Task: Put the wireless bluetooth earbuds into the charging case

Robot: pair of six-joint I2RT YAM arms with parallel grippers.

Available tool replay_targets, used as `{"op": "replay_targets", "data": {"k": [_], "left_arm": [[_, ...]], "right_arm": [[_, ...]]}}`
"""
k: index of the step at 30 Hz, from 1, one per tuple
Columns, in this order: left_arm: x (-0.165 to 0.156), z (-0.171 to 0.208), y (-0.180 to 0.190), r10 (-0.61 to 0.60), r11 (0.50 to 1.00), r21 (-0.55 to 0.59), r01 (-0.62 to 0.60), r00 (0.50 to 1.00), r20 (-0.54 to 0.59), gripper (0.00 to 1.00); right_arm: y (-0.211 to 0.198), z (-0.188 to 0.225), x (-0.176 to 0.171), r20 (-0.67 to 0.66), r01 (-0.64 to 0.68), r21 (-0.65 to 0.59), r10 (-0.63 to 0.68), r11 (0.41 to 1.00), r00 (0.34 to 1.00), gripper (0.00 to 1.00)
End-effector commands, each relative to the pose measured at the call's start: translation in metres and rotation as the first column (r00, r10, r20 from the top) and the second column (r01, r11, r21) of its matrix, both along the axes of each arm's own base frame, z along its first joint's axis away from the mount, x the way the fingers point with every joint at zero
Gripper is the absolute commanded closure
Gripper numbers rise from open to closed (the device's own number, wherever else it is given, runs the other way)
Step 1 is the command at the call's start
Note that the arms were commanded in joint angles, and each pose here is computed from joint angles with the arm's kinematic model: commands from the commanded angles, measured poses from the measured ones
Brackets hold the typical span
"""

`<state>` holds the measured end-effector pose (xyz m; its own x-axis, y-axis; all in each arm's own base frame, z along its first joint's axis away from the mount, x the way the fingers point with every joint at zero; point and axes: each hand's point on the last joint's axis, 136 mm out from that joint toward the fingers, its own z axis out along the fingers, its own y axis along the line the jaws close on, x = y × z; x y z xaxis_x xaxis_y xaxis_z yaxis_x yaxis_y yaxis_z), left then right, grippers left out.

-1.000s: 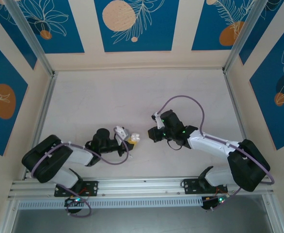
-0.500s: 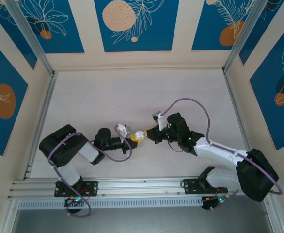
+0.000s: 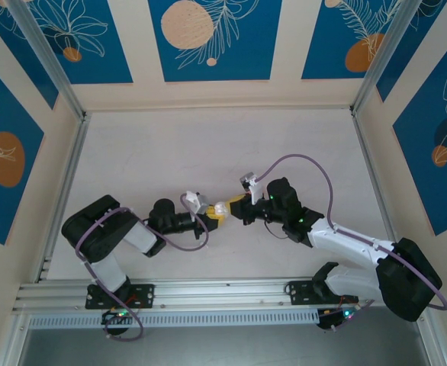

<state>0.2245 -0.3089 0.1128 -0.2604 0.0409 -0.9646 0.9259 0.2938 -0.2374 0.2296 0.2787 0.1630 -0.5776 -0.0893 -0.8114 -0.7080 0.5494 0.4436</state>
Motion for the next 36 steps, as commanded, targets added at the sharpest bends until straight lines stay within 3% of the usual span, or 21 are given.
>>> {"op": "replay_targets", "data": {"k": [1,23,36], "left_arm": [[-0.003,0.021,-0.006,-0.035,0.998,-0.058,0.038,0.998,0.044,0.81],[-0.005,0.046,-0.005,-0.037,0.993,-0.108,0.045,0.996,0.078,0.81],[-0.008,0.046,-0.005,-0.05,0.992,-0.108,0.058,0.996,0.076,0.81]], "right_arm": [[0.006,0.011,-0.002,0.048,-0.038,0.022,0.037,0.999,0.998,0.87],[0.01,0.001,-0.007,0.046,-0.062,0.002,0.062,0.998,0.997,0.87],[0.009,0.017,-0.002,0.109,-0.04,0.013,0.038,0.999,0.993,0.87]]}}
